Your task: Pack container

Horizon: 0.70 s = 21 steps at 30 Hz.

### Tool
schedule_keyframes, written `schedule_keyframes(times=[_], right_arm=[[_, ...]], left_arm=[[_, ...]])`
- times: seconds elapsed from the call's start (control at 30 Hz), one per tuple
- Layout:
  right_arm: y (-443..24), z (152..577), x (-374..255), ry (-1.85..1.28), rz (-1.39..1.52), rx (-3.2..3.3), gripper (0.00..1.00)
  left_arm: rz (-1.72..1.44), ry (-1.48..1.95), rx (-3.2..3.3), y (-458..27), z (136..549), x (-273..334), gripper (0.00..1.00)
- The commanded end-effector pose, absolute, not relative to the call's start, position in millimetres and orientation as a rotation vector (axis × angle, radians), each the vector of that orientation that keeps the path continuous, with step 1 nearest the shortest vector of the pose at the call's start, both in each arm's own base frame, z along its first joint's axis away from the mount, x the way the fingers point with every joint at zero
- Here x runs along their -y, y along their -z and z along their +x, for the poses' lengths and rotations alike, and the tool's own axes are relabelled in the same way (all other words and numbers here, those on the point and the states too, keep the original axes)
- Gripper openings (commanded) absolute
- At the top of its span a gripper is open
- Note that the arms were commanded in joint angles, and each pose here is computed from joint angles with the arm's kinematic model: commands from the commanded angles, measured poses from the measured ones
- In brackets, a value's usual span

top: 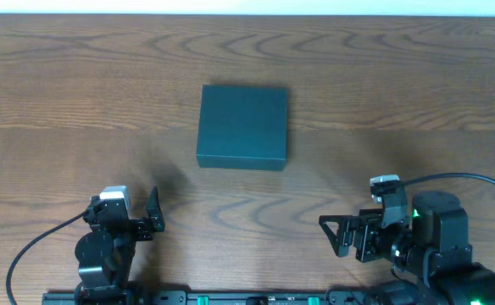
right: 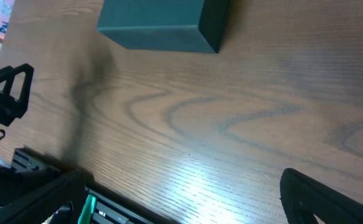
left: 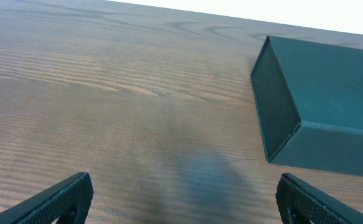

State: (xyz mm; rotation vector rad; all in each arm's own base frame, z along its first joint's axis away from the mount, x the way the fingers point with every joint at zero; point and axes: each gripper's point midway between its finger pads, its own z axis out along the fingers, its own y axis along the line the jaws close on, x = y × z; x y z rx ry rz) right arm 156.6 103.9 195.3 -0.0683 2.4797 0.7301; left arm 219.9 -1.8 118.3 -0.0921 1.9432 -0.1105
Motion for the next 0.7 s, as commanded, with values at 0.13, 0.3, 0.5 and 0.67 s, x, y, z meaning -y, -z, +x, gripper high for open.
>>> schedule_keyframes(times=[0.13, 0.3, 0.5, 0.67], right_arm=[[-195.5, 156.0, -104.4, -0.741, -0.054, -2.481, 0.99], [-195.5, 156.0, -104.4, -0.741, -0.054, -2.481, 0.99], [-195.5, 156.0, -104.4, -0.741, -0.054, -2.481, 0.99], [-194.9, 157.0, -102.7, -0.719, -0.068, -2.477, 0.99]], left_arm=[[-0.108, 0.114, -1.953, -110.8, 220.0, 0.7, 0.95], [-0.108, 0.114, -1.953, -110.8, 220.0, 0.7, 0.95], [-0.108, 0.114, -1.953, -110.8, 220.0, 0.7, 0.95], [-0.108, 0.114, -1.953, -110.8, 220.0, 0.7, 0.95]])
